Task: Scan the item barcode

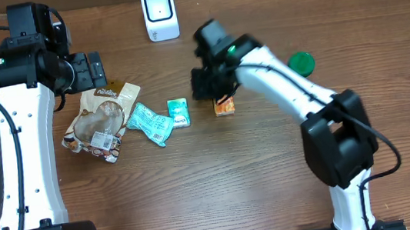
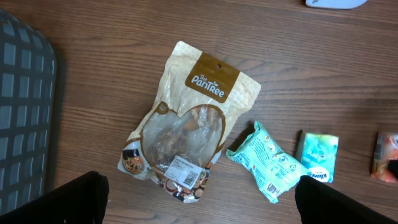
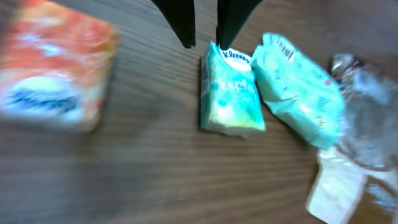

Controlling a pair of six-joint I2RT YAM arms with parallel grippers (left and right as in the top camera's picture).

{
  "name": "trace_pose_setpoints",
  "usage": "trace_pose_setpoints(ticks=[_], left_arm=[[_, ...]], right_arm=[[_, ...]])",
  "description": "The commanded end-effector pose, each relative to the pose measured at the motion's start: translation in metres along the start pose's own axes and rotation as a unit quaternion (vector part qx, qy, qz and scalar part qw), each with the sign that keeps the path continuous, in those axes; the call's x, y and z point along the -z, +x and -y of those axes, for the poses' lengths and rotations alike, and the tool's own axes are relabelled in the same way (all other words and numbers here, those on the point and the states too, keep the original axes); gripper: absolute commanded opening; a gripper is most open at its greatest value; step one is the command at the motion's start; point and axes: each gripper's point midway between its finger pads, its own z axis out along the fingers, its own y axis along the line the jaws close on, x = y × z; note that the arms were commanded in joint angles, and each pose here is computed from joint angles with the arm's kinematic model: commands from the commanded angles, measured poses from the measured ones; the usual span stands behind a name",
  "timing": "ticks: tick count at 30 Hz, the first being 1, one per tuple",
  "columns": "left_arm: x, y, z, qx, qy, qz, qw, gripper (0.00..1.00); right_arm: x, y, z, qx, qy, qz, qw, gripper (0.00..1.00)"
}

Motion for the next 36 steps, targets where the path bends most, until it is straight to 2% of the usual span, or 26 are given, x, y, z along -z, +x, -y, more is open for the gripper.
trace_pose_setpoints(ticks=[1, 9, 17, 23, 28, 31, 36], left_arm=[[0.008, -0.004, 0.000, 0.006, 0.003, 0.013, 1.000, 0.99], [0.008, -0.004, 0.000, 0.006, 0.003, 0.013, 1.000, 1.00], [0.008, -0.004, 0.000, 0.006, 0.003, 0.012, 1.000, 1.00], [0.008, -0.004, 0.000, 0.006, 0.003, 0.012, 1.000, 1.00], [0.008, -0.004, 0.000, 0.006, 0.003, 0.013, 1.000, 1.00], [0.008, -0.004, 0.000, 0.006, 0.003, 0.013, 1.000, 0.99], [0.008, -0.004, 0.000, 0.006, 0.003, 0.013, 1.000, 1.00]], right_arm=[[-0.014, 0.008, 0.010, -0.059, 0.051, 0.026, 0.997, 0.09], [-0.020, 0.021, 0.039, -0.067, 0.118, 0.025, 0.990, 0.11], [-0.018, 0.027, 0.053, -0.028, 0.133, 0.001, 0.991, 0.13], [-0.008, 0.025, 0.031, 0.025, 0.065, -0.025, 0.997, 0.16], [0.042, 0.001, 0.028, 0.009, 0.052, 0.014, 0.999, 0.17], [0.071, -0.007, 0.038, -0.014, 0.040, 0.028, 0.999, 0.24], [0.070, -0.001, 0.065, -0.056, 0.031, -0.008, 0.998, 0.29]])
